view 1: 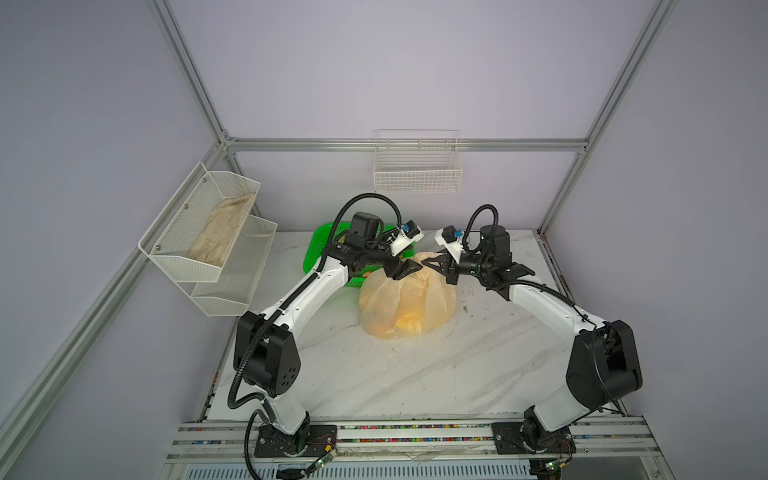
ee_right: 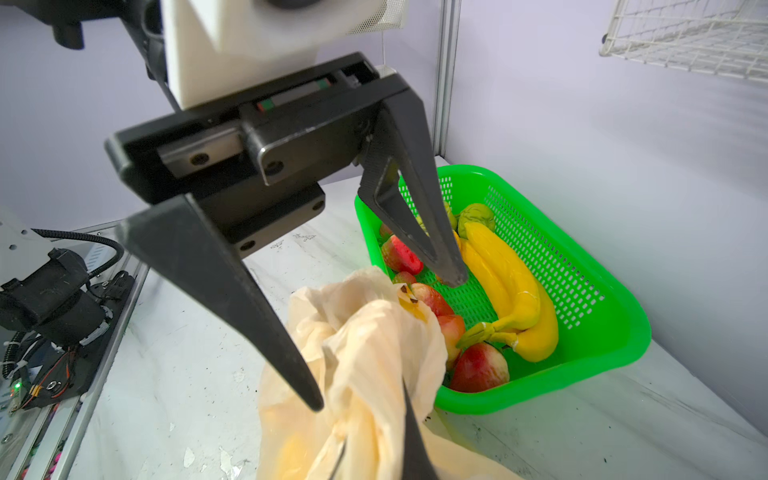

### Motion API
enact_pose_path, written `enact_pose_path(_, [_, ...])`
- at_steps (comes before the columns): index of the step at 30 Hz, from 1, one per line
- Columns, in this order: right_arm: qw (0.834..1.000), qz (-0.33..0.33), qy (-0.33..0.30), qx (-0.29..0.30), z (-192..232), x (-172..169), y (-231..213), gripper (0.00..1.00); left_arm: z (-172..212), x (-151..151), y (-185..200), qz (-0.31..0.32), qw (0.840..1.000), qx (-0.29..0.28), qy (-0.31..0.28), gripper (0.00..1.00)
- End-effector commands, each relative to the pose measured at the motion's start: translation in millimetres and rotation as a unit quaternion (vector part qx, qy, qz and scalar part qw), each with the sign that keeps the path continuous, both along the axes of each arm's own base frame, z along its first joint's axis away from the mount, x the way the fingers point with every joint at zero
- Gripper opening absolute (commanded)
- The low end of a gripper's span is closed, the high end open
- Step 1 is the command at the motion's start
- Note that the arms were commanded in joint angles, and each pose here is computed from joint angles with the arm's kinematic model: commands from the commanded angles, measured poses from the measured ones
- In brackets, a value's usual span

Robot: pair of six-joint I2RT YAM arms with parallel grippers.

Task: Place the fake fruits into the plastic bag and tie a complex knot

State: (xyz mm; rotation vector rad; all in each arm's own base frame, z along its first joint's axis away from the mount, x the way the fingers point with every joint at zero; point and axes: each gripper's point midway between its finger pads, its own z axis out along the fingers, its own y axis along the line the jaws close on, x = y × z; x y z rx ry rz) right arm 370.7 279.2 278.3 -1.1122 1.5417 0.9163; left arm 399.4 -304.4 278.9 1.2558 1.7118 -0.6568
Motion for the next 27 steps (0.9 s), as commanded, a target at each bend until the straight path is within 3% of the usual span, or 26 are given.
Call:
enact_pose_path(1, [0.999, 0.017, -0.034, 0.008, 18.1, -9.2, 0.0, 0.00, 30.7, -2.5, -2.9, -0.033, 0.999, -0.015, -0.027, 0.64])
enact_pose_path(6, [0.999, 0.013, -0.036, 0.006, 19.4, -7.4, -0.7, 0.00, 28.5, 0.7, -1.1, -0.038, 0.999, -0.008, -0.019, 0.54])
enact_pose_path(10, [0.999, 0.014, -0.035, 0.007, 18.8, -7.6, -0.5, 0.00, 33.0, 3.2, -1.9, -0.040, 0.999, -0.013, -0.020, 0.53])
enact_pose_path(14, [0.999, 0.014, -0.035, 0.008, 19.4, -7.5, -0.3, 0.00, 37.8, 4.7, -4.1, -0.043, 0.999, -0.019, -0.021, 0.44])
enact_pose_path(22, [0.999, 0.014, -0.033, 0.012, 20.5, -6.9, 0.6, 0.00, 29.3, 3.2, -8.2, -0.058, 0.998, -0.022, -0.006, 0.43])
enact_pose_path(27, [0.999, 0.014, -0.035, 0.013, 22.0, -7.1, 0.7, 0.00, 29.5, 4.5, -9.3, -0.062, 0.998, -0.020, -0.006, 0.37])
